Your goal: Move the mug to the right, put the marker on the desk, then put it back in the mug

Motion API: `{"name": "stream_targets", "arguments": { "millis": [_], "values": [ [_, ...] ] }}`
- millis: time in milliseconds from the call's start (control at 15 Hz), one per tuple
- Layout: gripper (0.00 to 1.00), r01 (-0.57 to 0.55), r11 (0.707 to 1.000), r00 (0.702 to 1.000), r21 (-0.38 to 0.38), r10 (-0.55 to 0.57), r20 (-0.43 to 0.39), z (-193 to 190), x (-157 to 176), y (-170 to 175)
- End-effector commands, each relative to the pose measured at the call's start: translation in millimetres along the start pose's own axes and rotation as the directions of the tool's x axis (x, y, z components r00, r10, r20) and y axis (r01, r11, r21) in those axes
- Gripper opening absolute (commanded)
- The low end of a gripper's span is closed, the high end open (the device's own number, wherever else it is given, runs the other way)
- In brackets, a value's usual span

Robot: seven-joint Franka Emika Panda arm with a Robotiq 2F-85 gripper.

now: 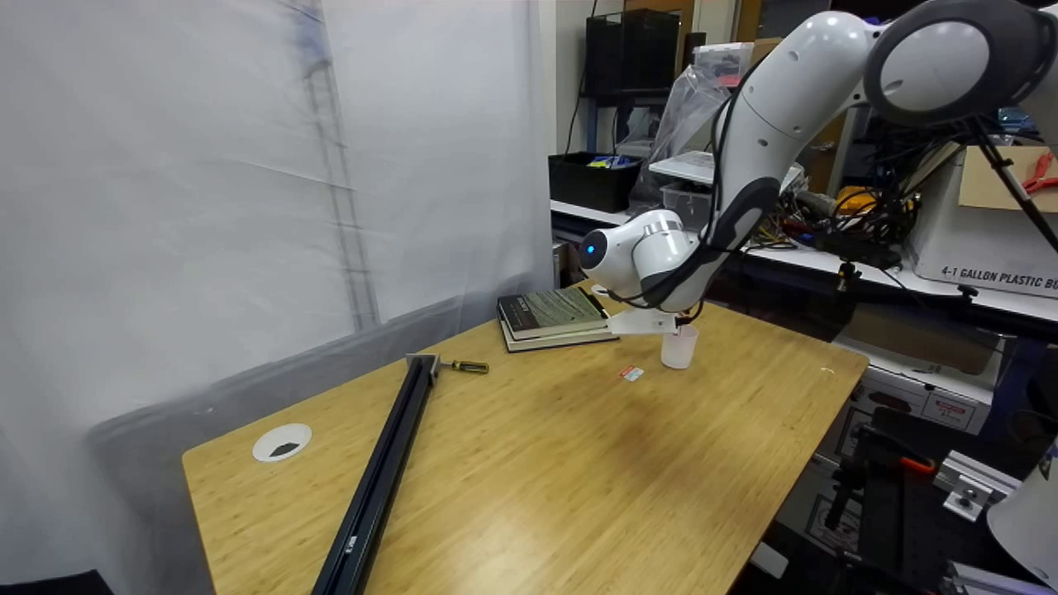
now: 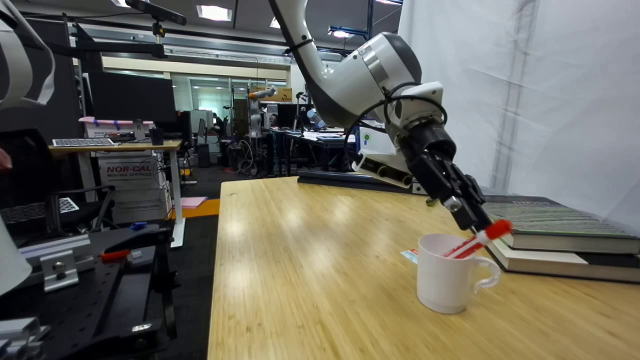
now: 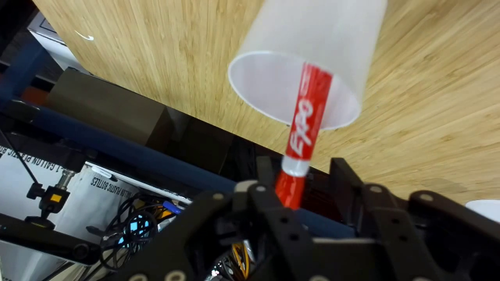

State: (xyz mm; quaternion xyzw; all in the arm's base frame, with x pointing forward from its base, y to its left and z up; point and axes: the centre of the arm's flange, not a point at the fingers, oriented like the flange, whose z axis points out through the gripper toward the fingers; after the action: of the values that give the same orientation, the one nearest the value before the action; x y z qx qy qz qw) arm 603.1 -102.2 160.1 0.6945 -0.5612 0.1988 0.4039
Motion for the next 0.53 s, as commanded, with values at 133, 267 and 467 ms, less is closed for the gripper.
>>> {"name": "stream_targets", "arguments": {
  "millis": [133,267,467],
  "values": [
    [0.88,0.016,1.0,1.0,0.0,-0.016,-0.014,-1.9,6.4,-2.2],
    [0.99,0.017,1.0,1.0,0.002,-0.017,-0.013,-2.7,6.9,-2.7],
    [1.0,0.036,0.999,0.999,0.028,-0.036,0.008,-10.7,10.2,3.4]
  ]
}}
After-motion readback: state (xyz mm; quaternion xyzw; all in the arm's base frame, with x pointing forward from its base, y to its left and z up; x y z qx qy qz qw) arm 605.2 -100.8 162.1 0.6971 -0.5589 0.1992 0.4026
